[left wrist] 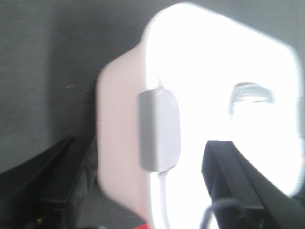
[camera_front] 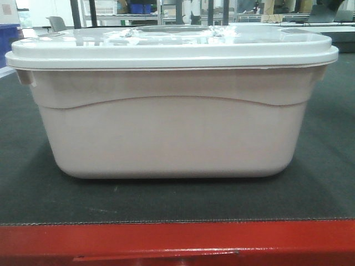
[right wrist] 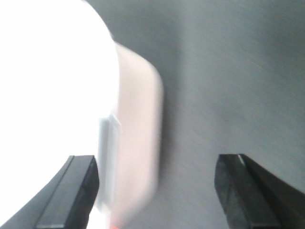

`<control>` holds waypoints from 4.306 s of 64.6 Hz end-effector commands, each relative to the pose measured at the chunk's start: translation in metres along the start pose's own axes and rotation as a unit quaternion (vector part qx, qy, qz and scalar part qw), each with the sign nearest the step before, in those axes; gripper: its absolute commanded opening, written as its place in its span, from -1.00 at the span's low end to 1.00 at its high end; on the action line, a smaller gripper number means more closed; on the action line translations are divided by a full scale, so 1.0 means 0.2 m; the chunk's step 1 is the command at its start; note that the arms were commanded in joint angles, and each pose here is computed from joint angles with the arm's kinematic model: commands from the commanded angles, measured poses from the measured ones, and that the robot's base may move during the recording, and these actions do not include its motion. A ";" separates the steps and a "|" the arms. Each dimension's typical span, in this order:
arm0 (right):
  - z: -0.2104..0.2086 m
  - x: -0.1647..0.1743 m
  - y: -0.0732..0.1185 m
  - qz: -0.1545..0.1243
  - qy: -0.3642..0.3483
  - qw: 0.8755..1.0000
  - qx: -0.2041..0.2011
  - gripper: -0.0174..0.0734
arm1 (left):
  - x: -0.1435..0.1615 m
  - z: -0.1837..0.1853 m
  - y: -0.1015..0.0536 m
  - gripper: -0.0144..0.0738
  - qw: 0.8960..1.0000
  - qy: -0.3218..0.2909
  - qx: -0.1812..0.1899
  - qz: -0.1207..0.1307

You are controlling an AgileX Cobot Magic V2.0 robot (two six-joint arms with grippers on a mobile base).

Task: Grab white bin and place on right shelf
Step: 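Close both grippers on the bin's end handles, then lift the pink bin off the mat with both grippers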

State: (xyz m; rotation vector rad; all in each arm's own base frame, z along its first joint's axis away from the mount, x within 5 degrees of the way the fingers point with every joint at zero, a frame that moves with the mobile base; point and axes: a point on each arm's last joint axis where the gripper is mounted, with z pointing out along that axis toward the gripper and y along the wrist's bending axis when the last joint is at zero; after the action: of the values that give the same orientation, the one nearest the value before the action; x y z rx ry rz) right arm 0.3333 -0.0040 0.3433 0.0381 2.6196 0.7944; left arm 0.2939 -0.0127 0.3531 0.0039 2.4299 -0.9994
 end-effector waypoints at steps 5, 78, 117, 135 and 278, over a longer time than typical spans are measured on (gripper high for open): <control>-0.05 -0.04 0.04 0.000 -0.022 0.989 -0.143 0.71 | -0.08 0.00 0.01 0.16 0.994 -0.016 0.105 0.009; 0.18 0.07 0.15 -0.016 0.033 0.973 -0.229 0.71 | 0.02 0.33 0.01 0.16 0.987 0.063 0.148 0.016; 0.25 0.13 0.12 0.015 0.041 0.964 -0.263 0.71 | 0.05 0.39 -0.07 0.16 0.983 0.077 0.164 0.030; 0.24 0.13 0.12 0.013 0.040 0.964 -0.263 0.71 | 0.04 0.40 -0.07 0.16 0.985 0.067 0.158 0.029; -0.30 0.36 0.49 -0.174 -0.097 0.944 -0.262 0.29 | 0.11 -0.17 -0.59 -0.08 0.948 -0.038 0.212 0.233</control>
State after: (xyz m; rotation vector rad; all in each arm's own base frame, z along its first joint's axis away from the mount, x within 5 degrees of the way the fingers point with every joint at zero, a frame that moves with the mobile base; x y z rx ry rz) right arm 0.2679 0.0424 0.3799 -0.3076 2.2038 1.0718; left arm 0.2808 -0.0673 0.3942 0.4966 2.1415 -1.0621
